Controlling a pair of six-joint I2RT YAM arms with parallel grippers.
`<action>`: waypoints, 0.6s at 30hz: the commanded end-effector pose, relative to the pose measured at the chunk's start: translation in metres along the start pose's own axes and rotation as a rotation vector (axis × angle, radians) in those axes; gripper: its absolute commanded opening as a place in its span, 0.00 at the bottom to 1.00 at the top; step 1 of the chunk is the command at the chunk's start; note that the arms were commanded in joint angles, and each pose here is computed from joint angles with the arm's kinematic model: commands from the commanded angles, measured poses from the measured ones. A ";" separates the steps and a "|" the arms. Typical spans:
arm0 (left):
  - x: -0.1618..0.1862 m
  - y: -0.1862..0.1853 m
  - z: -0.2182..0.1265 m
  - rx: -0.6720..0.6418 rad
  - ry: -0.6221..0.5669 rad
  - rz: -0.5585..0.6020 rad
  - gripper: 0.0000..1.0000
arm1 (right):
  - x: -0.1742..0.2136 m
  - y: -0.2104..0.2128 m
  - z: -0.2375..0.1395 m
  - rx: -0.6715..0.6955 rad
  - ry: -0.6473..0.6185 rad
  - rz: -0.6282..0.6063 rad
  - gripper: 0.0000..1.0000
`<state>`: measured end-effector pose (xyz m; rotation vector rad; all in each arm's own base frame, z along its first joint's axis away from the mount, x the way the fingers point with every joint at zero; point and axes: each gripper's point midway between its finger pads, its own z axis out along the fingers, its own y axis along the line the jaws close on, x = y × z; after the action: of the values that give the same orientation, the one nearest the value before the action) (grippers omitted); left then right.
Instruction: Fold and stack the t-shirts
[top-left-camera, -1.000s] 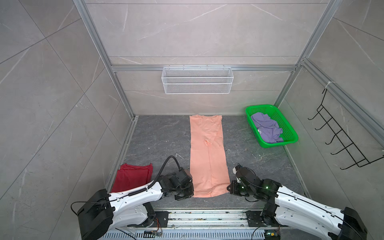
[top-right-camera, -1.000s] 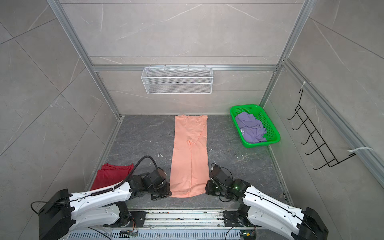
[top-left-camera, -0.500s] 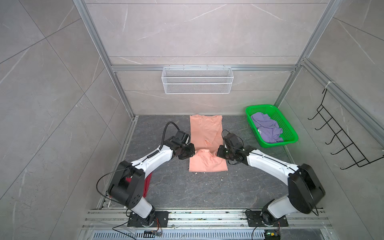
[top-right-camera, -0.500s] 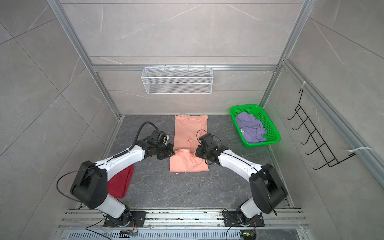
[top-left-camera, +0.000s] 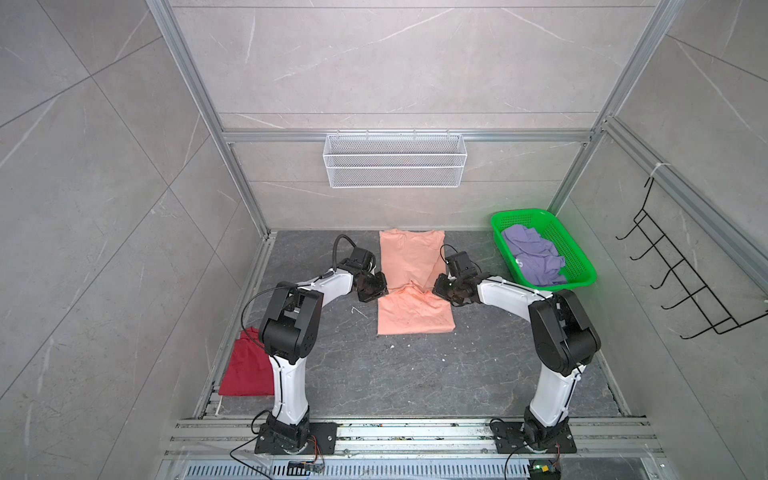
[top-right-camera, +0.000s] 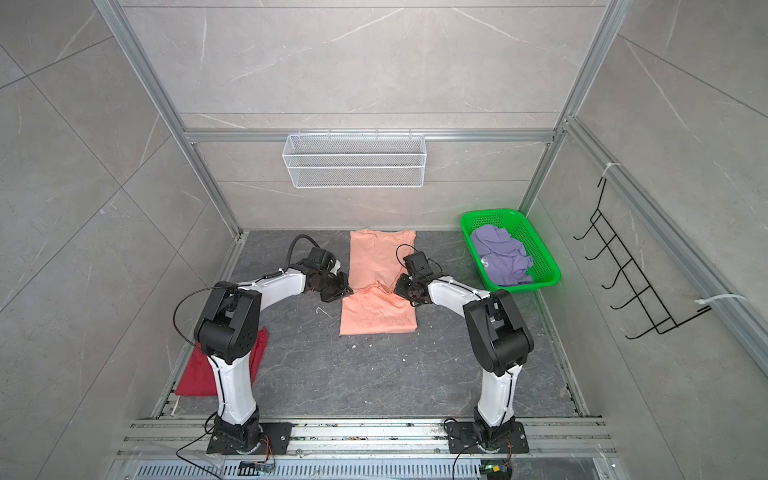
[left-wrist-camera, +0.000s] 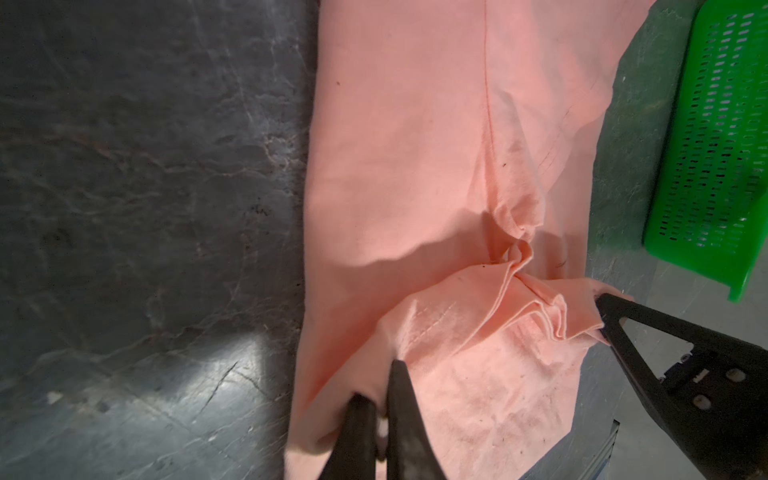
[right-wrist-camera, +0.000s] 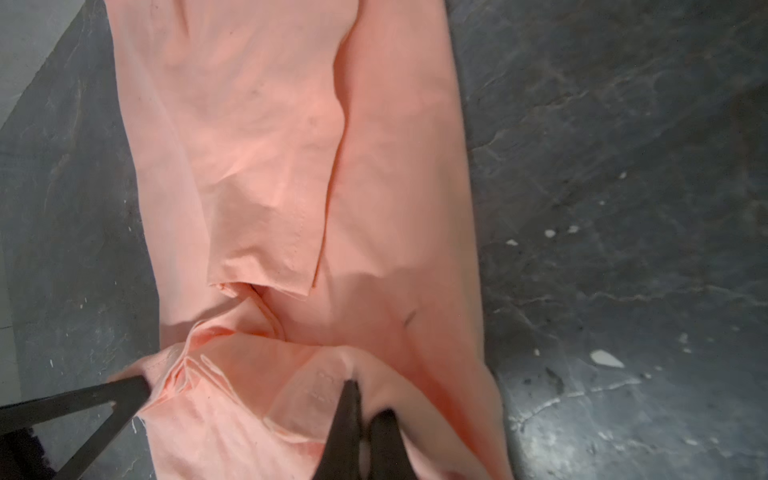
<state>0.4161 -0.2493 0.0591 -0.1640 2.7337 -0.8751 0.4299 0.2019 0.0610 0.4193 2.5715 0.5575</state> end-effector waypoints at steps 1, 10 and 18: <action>-0.024 -0.020 -0.012 0.070 -0.053 0.056 0.00 | -0.012 0.000 0.000 -0.014 -0.033 0.045 0.03; -0.050 -0.013 -0.006 0.069 -0.085 0.032 0.38 | -0.025 -0.001 0.016 -0.037 -0.007 0.074 0.50; -0.025 0.011 -0.066 -0.045 -0.177 0.035 0.67 | -0.001 -0.019 -0.066 -0.023 -0.044 -0.017 0.71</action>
<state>0.4319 -0.2081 0.0706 -0.2309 2.6557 -0.7867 0.4220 0.1756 0.0869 0.4398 2.5137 0.5891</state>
